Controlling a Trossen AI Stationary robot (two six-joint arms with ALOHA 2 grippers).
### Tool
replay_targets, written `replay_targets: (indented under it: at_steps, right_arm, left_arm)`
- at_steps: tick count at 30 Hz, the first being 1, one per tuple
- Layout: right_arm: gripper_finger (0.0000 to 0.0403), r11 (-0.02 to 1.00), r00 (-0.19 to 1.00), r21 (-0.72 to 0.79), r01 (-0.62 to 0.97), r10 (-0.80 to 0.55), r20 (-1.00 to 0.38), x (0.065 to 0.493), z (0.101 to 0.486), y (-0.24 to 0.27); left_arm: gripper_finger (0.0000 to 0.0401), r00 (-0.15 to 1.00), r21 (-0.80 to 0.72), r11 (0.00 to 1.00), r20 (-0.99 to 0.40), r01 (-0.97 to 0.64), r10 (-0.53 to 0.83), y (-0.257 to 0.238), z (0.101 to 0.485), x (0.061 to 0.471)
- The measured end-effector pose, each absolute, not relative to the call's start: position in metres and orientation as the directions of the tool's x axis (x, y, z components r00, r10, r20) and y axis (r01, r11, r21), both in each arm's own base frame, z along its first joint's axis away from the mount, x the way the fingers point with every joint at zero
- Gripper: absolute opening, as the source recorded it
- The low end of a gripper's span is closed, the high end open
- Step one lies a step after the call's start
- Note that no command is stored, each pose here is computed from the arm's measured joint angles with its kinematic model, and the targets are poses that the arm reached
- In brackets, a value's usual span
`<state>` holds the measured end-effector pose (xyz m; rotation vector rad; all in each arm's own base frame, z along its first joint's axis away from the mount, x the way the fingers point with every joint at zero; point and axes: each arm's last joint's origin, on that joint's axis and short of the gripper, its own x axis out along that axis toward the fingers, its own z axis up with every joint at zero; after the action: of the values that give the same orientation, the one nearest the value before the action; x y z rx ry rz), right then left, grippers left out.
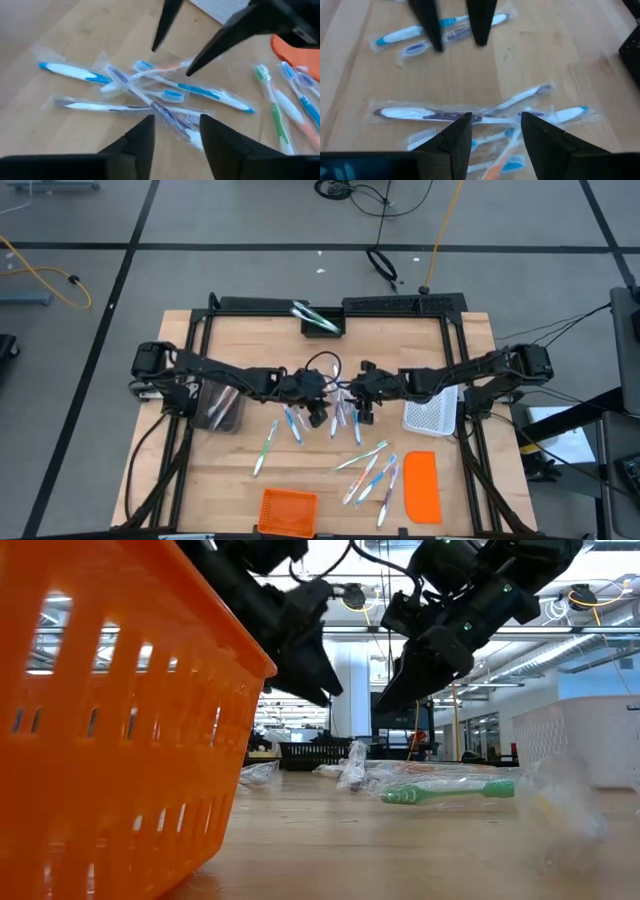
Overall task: Pick & Place Toothbrushes
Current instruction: Put the purple toothbrush into the white bin
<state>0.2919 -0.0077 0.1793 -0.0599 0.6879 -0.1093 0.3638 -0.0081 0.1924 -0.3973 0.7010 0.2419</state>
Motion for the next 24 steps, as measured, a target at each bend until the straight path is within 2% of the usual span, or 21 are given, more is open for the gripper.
replay_targets:
  at_steps: [5,10,20,24]
  right_arm:
    - [0.0164,0.99,0.761,-0.093,0.104,-0.139,-0.634,0.291,0.179,-0.015]
    - [0.0163,0.99,0.759,-0.093,0.11,-0.144,-0.635,0.291,0.179,-0.017]
    - [0.0164,0.989,0.76,-0.104,0.101,-0.144,-0.634,0.291,0.179,-0.017]
    - [0.016,0.989,0.759,-0.104,0.101,-0.144,-0.635,0.291,0.179,-0.017]
  left_arm:
    - [0.0207,0.729,-0.332,0.886,-0.684,-0.322,0.009,-0.012,0.164,0.38]
    - [0.0224,0.69,-0.321,0.867,-0.723,-0.38,0.035,-0.011,0.145,0.387]
    - [0.0224,0.654,-0.332,0.84,-0.756,-0.429,0.035,-0.012,0.119,0.408]
    - [0.0191,0.622,-0.317,0.837,-0.782,-0.445,0.034,-0.012,0.117,0.407]
